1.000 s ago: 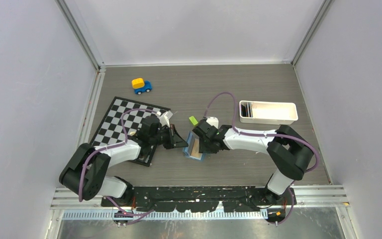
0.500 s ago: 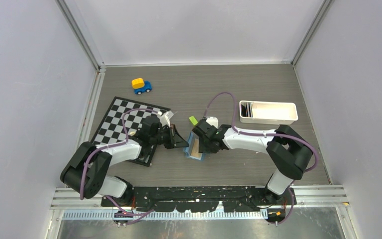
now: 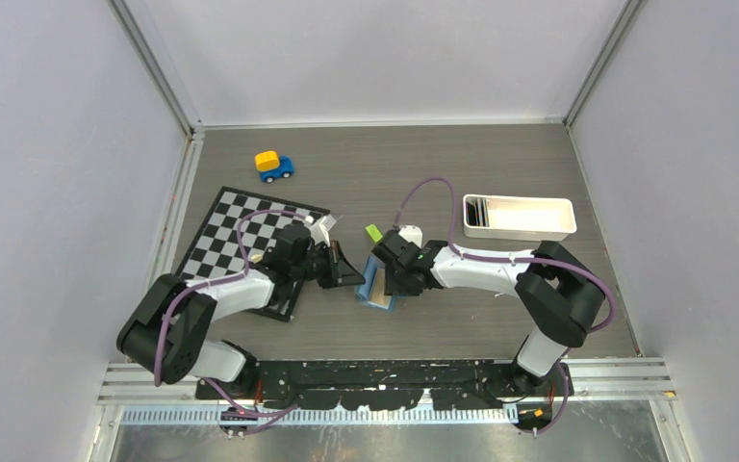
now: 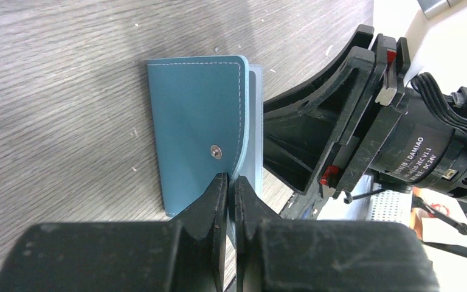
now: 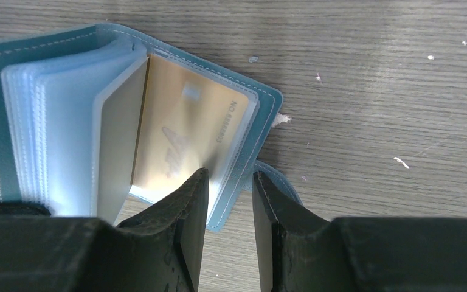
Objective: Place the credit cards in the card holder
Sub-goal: Insert the credit card into the card holder.
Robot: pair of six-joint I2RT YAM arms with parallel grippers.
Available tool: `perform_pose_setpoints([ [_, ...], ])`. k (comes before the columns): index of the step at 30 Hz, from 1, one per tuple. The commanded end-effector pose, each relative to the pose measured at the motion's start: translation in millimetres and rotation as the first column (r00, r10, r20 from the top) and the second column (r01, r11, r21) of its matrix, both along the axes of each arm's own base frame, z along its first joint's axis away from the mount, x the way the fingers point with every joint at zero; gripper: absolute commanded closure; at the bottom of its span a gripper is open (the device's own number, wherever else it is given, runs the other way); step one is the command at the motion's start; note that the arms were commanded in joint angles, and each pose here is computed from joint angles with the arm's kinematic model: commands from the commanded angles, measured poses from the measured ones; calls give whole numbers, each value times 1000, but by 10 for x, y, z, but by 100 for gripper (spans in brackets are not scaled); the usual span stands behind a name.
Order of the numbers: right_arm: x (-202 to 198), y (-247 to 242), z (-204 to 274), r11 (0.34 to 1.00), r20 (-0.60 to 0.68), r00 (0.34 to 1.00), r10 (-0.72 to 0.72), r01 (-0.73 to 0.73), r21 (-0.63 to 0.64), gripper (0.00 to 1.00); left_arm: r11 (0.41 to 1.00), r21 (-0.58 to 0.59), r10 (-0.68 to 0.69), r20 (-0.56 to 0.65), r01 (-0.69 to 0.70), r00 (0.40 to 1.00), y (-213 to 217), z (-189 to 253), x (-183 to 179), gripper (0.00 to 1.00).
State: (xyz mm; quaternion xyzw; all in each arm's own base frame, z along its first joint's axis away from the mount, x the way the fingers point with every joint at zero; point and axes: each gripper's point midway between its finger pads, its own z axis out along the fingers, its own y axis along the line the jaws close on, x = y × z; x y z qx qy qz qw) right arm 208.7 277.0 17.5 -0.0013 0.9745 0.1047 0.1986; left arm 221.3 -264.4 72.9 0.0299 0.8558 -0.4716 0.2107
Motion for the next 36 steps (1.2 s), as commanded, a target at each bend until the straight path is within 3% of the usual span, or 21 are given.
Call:
perform_pose_setpoints([
  [1, -51, 46, -171, 1000, -24, 1000, -4, 5, 17, 63, 978, 170, 115, 22, -117, 993, 249, -151, 101, 100],
  [6, -43, 31, -18, 999, -7, 1000, -10, 10, 37, 59, 942, 286, 168, 49, -175, 985, 488, -155, 86, 100],
  [12, 44, -187, 417, 1000, 81, 997, -7, 8, -10, 47, 937, 310, 159, 35, -162, 987, 498, -165, 79, 100],
  [23, 683, -1508, 1187, 971, 250, 957, -148, 189, -150, 31, 939, 303, 162, 25, -162, 986, 470, -138, 100, 100],
  [28, 1056, -2049, 1295, 939, 271, 935, -228, 285, -192, 29, 939, 301, 166, 19, -164, 986, 466, -129, 103, 100],
  [36, 1498, -2351, 1119, 925, 228, 931, -285, 329, -189, 32, 941, 302, 160, 3, -154, 987, 453, -142, 85, 100],
])
